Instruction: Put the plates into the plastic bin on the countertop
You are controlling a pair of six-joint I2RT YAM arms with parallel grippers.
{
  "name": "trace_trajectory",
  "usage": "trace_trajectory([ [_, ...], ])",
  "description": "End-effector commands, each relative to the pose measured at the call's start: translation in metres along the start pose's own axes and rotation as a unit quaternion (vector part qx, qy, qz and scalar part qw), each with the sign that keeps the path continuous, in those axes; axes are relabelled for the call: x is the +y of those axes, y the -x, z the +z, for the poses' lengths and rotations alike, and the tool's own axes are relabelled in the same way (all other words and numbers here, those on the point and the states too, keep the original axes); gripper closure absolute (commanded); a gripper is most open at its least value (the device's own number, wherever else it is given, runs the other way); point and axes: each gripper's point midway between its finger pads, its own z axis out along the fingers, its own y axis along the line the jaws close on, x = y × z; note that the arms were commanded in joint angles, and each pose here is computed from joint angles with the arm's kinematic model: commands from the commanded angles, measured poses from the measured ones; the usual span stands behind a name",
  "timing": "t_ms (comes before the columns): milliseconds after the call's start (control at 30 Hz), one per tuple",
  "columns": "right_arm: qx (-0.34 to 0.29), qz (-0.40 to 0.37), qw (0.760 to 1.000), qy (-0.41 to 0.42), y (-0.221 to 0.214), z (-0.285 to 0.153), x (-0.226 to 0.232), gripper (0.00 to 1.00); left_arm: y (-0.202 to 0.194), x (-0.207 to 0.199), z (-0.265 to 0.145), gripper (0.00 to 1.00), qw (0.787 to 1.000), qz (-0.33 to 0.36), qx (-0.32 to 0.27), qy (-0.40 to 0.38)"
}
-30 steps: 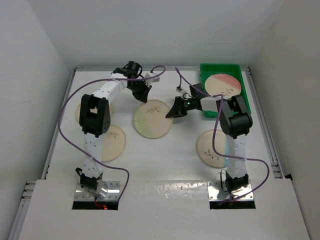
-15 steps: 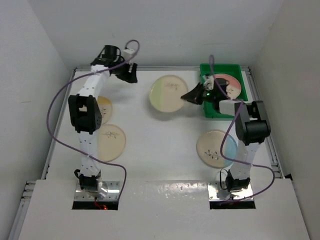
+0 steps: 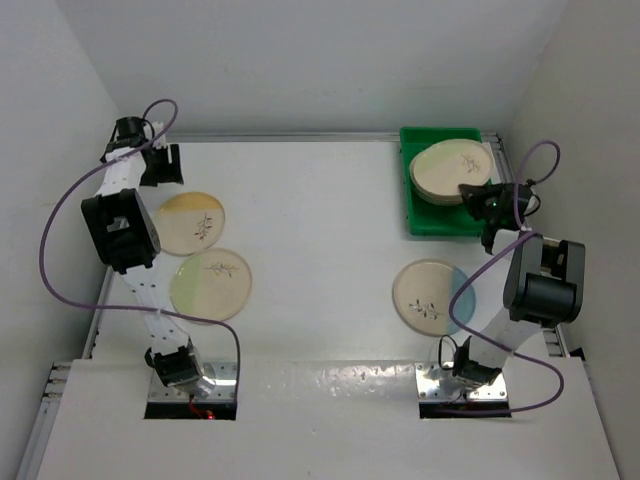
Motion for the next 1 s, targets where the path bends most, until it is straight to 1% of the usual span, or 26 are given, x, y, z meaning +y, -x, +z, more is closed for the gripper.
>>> trace_trajectory([
  [0,-0.050,-0.001,0.998,0.035,0.031,0.007,0.033,1.00,-0.004,0.026,-0.022,0.25,0.999,-0.008,-0.003,0.042],
  [100,-0.037,-0.014,0.999,0.023,0.029,0.020,0.028,1.00,-0.033,0.052,-0.011,0.24,0.997,-0.033,0.030,0.056],
  [133,-0.038,-0.012,0.999,0.022,0.032,0.023,0.028,1.00,-0.034,0.052,-0.011,0.24,0.997,-0.033,0.030,0.056],
  [167,-0.032,-0.009,0.999,0.015,0.029,0.027,0.021,1.00,-0.044,0.059,-0.007,0.24,0.997,-0.037,0.042,0.058],
  [200,-0.027,-0.011,1.000,0.005,0.027,0.030,0.016,0.97,-0.050,0.059,-0.006,0.24,0.996,-0.038,0.048,0.057],
  [233,-0.030,-0.013,0.999,0.009,0.032,0.035,0.022,0.93,-0.051,0.062,-0.007,0.22,0.996,-0.042,0.047,0.056],
  [267,-0.012,-0.010,1.000,-0.019,0.024,0.037,0.006,0.83,-0.060,0.067,-0.003,0.22,0.996,-0.044,0.057,0.057],
  [333,0.007,-0.021,0.999,-0.042,0.020,0.043,-0.002,0.71,-0.064,0.068,-0.003,0.22,0.996,-0.049,0.060,0.048],
  [367,0.012,-0.031,0.998,-0.049,0.020,0.047,-0.004,0.59,-0.068,0.067,-0.002,0.22,0.996,-0.050,0.064,0.047],
  [400,0.032,-0.037,0.995,-0.088,0.014,0.045,-0.018,0.55,-0.073,0.071,-0.002,0.22,0.995,-0.050,0.068,0.048],
  [467,0.041,-0.056,0.990,-0.119,0.011,0.043,-0.029,0.49,-0.077,0.069,0.000,0.22,0.995,-0.046,0.072,0.041],
  [500,0.058,-0.066,0.984,-0.153,0.005,0.038,-0.037,0.49,-0.077,0.069,0.000,0.22,0.995,-0.046,0.072,0.041],
  [533,0.044,-0.079,0.980,-0.177,0.010,0.036,-0.044,0.47,-0.077,0.069,0.000,0.22,0.996,-0.042,0.073,0.041],
  [600,0.049,-0.116,0.971,-0.203,0.012,0.031,-0.047,0.47,-0.081,0.068,0.001,0.22,0.995,-0.043,0.077,0.040],
  [667,0.056,-0.138,0.960,-0.236,0.013,0.023,-0.054,0.46,-0.084,0.069,0.004,0.22,0.995,-0.039,0.082,0.038],
  [700,0.056,-0.153,0.959,-0.231,0.016,0.023,-0.047,0.46,-0.086,0.068,0.003,0.22,0.995,-0.035,0.086,0.037],
  [733,0.064,-0.165,0.955,-0.237,0.015,0.018,-0.049,0.46,-0.086,0.067,0.003,0.22,0.995,-0.036,0.085,0.032],
  [867,0.063,-0.228,0.947,-0.216,0.013,0.013,-0.027,0.46,-0.094,0.064,0.003,0.27,0.995,-0.022,0.098,0.022],
  [900,0.060,-0.252,0.945,-0.201,0.013,0.010,-0.013,0.45,-0.106,0.063,0.009,0.29,0.993,-0.026,0.116,0.017],
  [967,0.067,-0.283,0.939,-0.182,0.002,0.009,0.001,0.45,-0.123,0.059,0.015,0.33,0.989,-0.032,0.144,0.010],
])
